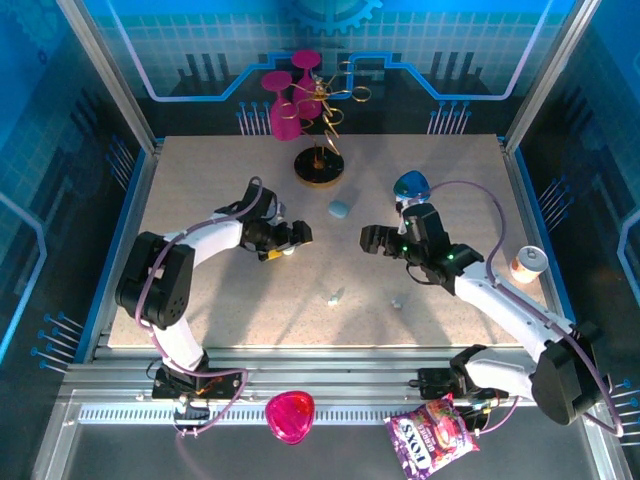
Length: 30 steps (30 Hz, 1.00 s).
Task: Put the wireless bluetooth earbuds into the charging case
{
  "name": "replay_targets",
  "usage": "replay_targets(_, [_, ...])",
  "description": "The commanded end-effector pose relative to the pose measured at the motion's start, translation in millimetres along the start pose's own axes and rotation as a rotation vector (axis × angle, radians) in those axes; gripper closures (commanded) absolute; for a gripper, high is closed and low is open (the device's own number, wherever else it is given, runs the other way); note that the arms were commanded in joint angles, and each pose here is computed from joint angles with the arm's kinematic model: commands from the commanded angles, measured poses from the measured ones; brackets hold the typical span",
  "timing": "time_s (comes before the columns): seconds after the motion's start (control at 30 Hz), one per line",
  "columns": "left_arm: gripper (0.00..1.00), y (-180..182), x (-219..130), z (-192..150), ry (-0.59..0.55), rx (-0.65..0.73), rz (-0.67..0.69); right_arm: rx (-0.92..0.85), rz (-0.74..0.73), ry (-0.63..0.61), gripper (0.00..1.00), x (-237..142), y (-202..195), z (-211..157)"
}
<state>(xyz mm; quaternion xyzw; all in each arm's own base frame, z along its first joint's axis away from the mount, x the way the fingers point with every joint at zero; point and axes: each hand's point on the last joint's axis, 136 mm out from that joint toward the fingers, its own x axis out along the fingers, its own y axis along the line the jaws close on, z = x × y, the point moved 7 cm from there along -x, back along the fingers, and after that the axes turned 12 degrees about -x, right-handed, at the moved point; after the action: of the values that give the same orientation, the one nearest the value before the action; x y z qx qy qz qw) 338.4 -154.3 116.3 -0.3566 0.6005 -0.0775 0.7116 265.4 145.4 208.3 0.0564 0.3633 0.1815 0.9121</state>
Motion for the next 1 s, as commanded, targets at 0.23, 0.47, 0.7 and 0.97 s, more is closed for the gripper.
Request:
replay_targets(0.23, [0.01, 12, -54, 22, -0.156, -0.090, -0.044, -0.529, 0.168, -0.056, 0.00, 46, 76, -4])
replay_targets(0.47, [0.01, 35, -89, 28, -0.231, -0.143, -0.048, -0.737, 0.211, -0.021, 0.01, 101, 130, -9])
replay_targets(0.7, [0.01, 44, -100, 22, -0.255, -0.153, -0.050, -0.689, 0.257, 0.067, 0.12, 159, 151, -8])
replay_targets(0.97, [0.00, 57, -112, 25, -0.289, -0.198, -0.059, -0.728, 0.290, 0.109, 0.30, 198, 164, -12])
